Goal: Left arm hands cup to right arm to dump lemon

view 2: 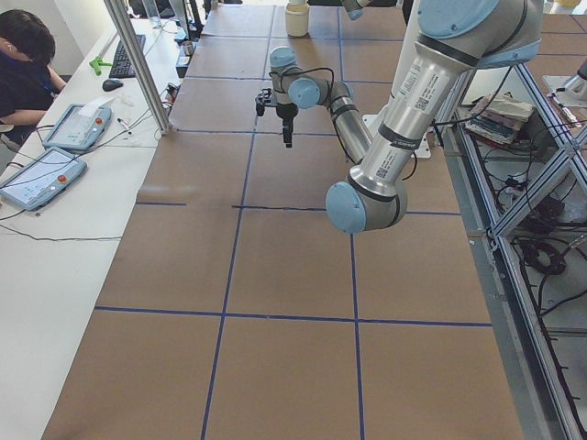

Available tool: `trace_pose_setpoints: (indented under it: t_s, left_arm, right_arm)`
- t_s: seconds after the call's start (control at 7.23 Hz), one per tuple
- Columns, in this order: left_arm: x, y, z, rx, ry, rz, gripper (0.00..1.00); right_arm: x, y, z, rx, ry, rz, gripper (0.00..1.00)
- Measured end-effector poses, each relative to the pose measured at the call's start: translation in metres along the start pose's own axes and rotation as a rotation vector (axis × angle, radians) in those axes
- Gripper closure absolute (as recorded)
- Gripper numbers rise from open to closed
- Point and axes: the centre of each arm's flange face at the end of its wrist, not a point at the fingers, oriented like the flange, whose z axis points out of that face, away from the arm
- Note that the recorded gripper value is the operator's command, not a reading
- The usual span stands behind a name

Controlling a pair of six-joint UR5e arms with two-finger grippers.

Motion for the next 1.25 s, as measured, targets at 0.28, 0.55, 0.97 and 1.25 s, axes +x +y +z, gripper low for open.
trace_pose_setpoints:
  t_s: [0.28,0.55,0.97,1.25]
  left_arm:
    - [-0.001,0.0,0.0,0.0,-0.001,0.0,0.0]
    - [-0.001,-0.001,0.002,-0.002,-0.004,-0.002,0.0]
    - [0.003,-0.002,0.0,-0.002,0.004,0.0,0.0]
    - [0.008,-0.007,-0.01,0.012,0.019,-0.024,0.0]
  right_arm:
    - [-0.062,-0.025,0.034,-0.016,0.027,-0.169,0.72]
    - [-0.126,-0.041,0.076,-0.075,0.03,-0.33,0.71]
    - [-0.226,0.025,0.188,-0.259,-0.194,-0.39,0.73]
    - [-0.296,0.088,0.253,-0.353,-0.291,-0.48,0.68]
